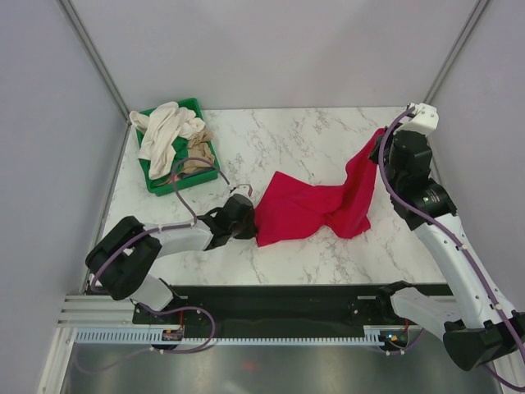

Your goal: Fold and stack the t-shirts

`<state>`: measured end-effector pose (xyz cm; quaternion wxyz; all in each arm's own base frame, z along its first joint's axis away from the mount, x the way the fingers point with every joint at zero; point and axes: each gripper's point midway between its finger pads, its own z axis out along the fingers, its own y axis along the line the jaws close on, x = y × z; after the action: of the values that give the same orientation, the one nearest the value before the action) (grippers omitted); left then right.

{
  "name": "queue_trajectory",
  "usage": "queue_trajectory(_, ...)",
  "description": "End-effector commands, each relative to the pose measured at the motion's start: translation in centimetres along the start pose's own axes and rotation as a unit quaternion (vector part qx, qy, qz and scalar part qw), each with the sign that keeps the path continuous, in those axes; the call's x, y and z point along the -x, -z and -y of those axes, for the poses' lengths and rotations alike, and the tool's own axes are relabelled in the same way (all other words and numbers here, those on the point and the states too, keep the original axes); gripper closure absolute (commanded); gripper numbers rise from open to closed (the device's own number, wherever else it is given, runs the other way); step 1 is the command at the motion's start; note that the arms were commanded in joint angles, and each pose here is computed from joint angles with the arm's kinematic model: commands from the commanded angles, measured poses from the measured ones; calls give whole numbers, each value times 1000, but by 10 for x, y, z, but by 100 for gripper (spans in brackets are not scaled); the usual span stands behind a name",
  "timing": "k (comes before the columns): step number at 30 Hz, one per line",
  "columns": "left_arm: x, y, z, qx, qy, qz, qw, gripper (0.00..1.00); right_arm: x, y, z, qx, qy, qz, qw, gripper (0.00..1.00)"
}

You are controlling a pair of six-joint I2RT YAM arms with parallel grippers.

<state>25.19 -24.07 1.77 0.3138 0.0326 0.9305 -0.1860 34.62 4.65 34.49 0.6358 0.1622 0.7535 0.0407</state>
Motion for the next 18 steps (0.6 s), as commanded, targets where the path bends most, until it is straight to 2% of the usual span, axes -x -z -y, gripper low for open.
queue_trajectory(1, -35, -5, -15, 31, 4, -61, 998, 98, 13, 3, -3, 10, -16, 25, 1000, 100)
queue_trajectory(3, -25, 2, -16, 44, -3, -56, 997, 98, 15, 6, -3, 12, -17, 28, 999, 100)
queue_trajectory(7, 23, 44, -5, 54, -18, -6, 998, 98, 40, 25, -3, 22, -33, 51, 998, 100)
queue_trajectory(8, 55, 72, 6, 45, -25, 34, 998, 98, 47, 29, -3, 23, -36, 59, 997, 100)
queue_trajectory(10, 87, 107, 16, 34, -43, 75, 996, 98, 68, 42, -2, 25, -42, 80, 996, 100)
queue_trajectory(11, 126, 143, 32, 14, -38, 132, 990, 98, 77, 48, 0, 22, -47, 91, 995, 100)
queue_trajectory(13, 148, 180, 34, 17, -58, 159, 986, 98, 106, 70, 5, 26, -65, 128, 989, 100)
queue_trajectory(14, 178, 217, 46, -2, -53, 204, 978, 98, 117, 80, 9, 23, -73, 147, 986, 100)
queue_trajectory(16, 195, 252, 49, -6, -72, 227, 971, 98, 150, 107, 14, 32, -90, 193, 976, 100)
queue_trajectory(17, 217, 289, 58, -26, -68, 266, 961, 98, 162, 120, 19, 32, -96, 211, 972, 100)
queue_trajectory(18, 225, 310, 60, -35, -69, 283, 956, 98, 173, 131, 22, 33, -101, 226, 968, 100)
